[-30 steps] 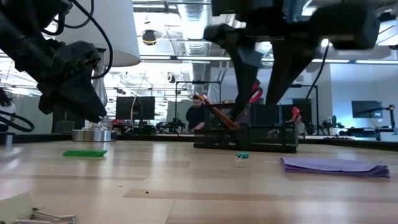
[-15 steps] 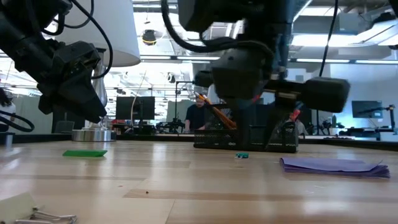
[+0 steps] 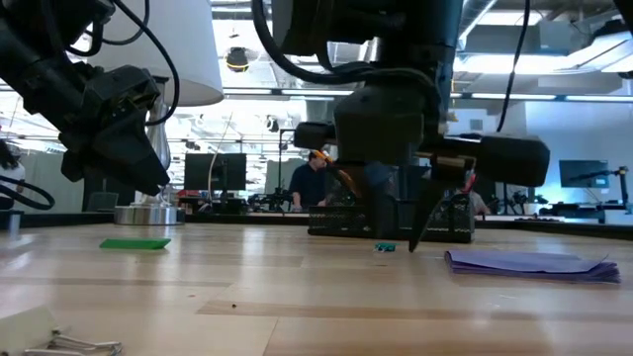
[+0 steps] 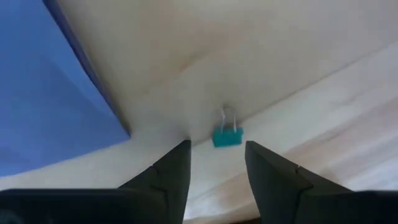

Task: Pick and place office supplies into organizer
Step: Put the green binder clip into the black desk organizer

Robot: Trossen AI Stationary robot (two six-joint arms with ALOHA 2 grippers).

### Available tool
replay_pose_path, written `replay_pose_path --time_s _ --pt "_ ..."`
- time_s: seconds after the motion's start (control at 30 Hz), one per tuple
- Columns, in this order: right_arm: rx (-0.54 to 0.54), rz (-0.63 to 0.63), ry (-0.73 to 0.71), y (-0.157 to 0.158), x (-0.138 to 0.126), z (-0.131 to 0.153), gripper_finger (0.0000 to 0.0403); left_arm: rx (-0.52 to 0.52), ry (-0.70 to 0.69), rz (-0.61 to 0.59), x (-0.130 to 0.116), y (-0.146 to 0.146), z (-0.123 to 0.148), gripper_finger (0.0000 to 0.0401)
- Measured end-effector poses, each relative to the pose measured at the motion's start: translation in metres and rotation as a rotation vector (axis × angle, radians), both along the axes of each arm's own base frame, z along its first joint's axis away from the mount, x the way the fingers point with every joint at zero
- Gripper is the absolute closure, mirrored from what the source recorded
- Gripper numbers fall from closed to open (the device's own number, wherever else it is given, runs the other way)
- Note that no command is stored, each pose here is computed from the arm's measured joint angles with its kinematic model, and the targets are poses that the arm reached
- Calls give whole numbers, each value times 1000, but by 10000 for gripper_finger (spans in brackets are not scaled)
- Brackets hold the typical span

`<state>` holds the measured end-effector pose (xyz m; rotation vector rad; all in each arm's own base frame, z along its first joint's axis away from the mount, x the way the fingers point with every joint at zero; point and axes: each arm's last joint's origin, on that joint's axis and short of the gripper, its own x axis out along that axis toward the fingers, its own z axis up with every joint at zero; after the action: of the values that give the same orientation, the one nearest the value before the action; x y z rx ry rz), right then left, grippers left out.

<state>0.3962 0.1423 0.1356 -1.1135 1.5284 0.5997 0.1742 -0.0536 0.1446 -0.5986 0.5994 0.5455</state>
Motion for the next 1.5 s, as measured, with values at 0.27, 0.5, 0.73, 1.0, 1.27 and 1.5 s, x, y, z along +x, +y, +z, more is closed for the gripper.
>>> replay_pose_path --time_s 0.27,0.5,0.73,1.0,1.27,1.5 --pt "29 31 -41 1 5 0 235 0 -1 0 0 0 0 273" --pt "34 12 -26 -11 9 0 244 -1 -2 0 0 0 0 273" --pt "97 58 13 -11 8 0 259 -1 -2 0 0 0 0 273" --pt "138 89 39 -9 8 0 293 -1 -1 0 0 0 0 273" --pt "167 80 46 -11 8 0 337 -1 -1 0 0 0 0 273" --pt "82 75 20 -14 9 0 365 0 -1 -1 0 0 0 273"
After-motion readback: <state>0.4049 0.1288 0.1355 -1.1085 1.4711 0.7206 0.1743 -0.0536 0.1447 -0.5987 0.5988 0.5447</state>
